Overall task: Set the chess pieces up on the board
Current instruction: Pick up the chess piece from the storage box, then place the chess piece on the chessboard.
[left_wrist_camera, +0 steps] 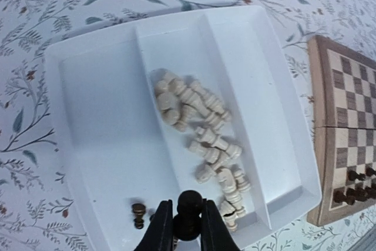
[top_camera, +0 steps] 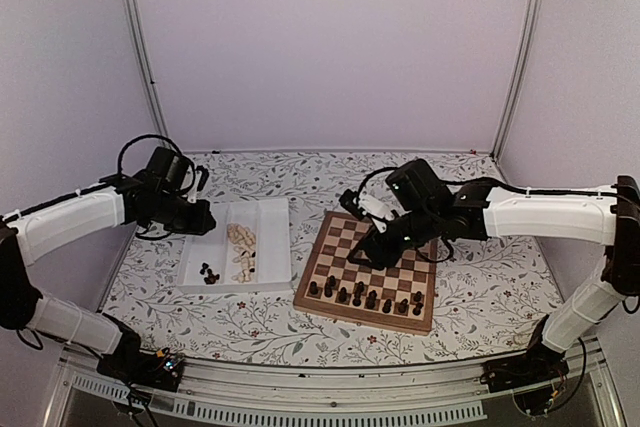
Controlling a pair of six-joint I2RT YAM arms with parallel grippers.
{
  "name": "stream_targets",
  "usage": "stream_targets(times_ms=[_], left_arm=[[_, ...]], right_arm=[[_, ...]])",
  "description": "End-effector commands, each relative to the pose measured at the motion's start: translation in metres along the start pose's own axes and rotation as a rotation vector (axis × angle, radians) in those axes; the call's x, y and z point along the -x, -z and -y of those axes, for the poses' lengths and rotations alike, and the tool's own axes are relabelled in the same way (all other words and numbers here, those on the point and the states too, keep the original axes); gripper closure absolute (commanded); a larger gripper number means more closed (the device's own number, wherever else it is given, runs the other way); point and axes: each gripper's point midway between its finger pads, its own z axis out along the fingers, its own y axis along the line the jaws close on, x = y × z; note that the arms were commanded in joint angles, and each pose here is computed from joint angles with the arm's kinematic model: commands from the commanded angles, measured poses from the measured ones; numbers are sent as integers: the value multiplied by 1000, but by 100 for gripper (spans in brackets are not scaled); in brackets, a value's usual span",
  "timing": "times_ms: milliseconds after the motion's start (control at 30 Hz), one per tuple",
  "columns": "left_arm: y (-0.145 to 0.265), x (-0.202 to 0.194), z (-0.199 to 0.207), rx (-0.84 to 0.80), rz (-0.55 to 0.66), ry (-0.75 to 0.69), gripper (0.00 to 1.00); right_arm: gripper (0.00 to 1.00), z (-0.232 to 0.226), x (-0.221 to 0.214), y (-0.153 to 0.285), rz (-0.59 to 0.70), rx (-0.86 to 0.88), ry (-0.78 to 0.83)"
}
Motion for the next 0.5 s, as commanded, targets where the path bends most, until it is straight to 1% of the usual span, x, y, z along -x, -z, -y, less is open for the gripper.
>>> stream_targets(times_ms=[0,100,167,267,400,467], left_arm=[[25,9,88,-421,179,-218,100],[58,0,132,-617,291,-371,99],[76,-1,149,-703,341,-420,99],[90,-9,167,-755,387,-508,99],[97,-20,192,-767,417,-612,98],[102,-23,208,-775,469,-661,97]], right_arm=[[56,-3,29,5,78,24,5],[56,-8,42,11,112,68,-28],[56,-13,51,15,141,105,-41],[55,-22,61,17,171,178,-63],[55,-34,72,13,170,272,-90],[55,-36,75,11,170,288,-98]])
